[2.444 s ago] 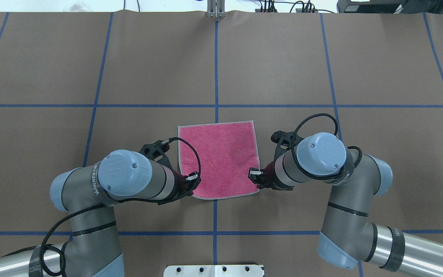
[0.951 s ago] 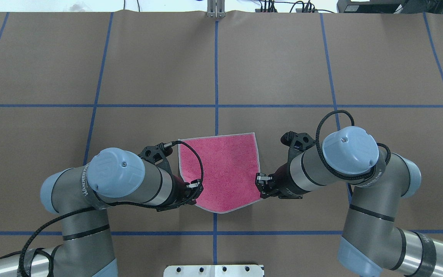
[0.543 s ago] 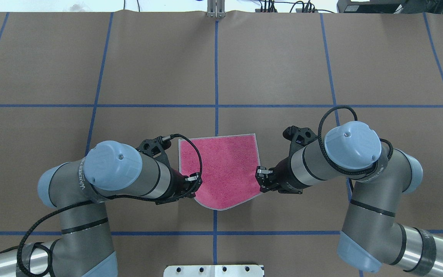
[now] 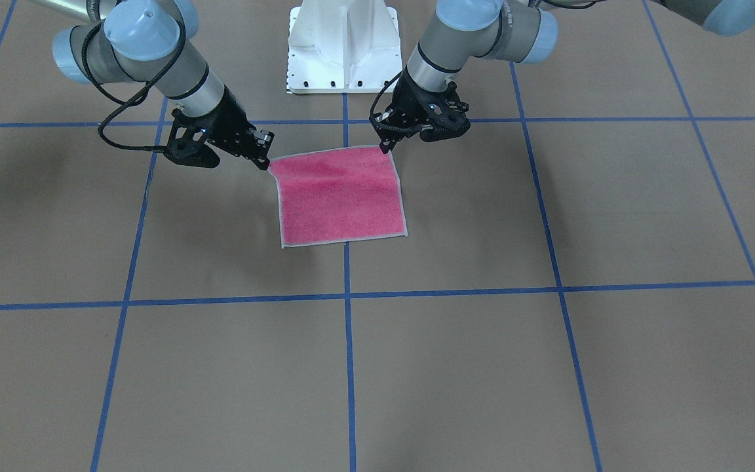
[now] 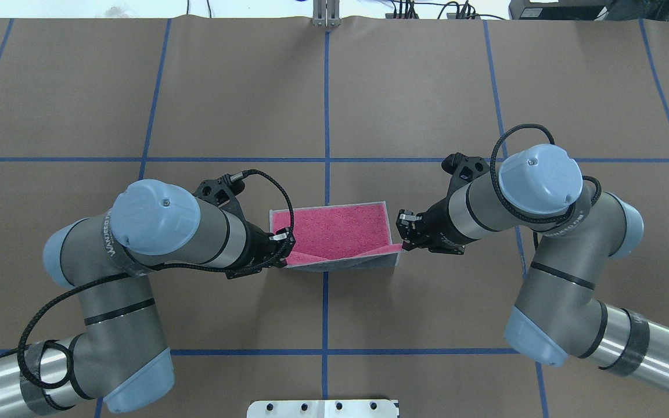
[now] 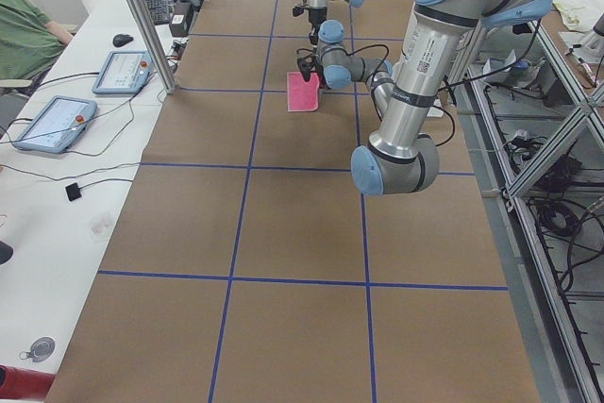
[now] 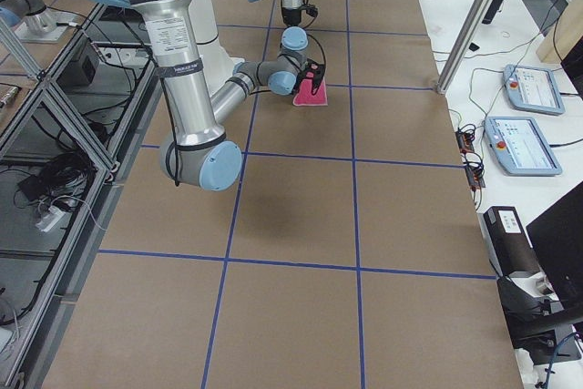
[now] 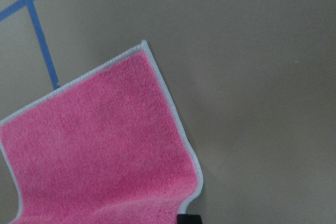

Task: Fold towel twice with both arms
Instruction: 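Fold the lifted edges over toward the far side with both grippers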

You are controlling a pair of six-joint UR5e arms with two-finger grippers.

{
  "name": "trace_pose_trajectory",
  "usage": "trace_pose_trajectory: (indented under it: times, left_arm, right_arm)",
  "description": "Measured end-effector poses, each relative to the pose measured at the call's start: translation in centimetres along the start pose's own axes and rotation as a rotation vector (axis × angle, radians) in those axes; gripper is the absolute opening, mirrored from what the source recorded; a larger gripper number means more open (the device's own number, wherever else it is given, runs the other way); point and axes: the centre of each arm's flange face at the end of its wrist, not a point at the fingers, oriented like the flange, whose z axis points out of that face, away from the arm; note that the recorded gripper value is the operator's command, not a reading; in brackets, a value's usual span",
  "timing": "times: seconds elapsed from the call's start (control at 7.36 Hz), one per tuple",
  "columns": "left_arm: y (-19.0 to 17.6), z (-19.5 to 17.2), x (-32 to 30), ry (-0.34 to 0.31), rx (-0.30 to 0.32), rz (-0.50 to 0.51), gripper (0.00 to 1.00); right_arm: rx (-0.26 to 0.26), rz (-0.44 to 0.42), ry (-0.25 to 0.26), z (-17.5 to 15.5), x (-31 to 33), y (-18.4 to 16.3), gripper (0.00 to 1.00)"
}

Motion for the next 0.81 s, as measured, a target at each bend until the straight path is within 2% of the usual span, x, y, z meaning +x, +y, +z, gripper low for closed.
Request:
trace_pose_trajectory:
  times: [0.27,0.81]
  left_arm:
    - [-0.7,0.3,0.0,-0.002,0.011,-0.009,0.0]
    - [-2.7,1.6,1.1,-0.013,0.04,-0.035,0.0]
  right_arm:
    - [0.024,0.012,0.002,1.3,-1.5,-2.2,0.0]
    - [0.042,0.005,-0.035,2.8,-1.9,-4.3,0.0]
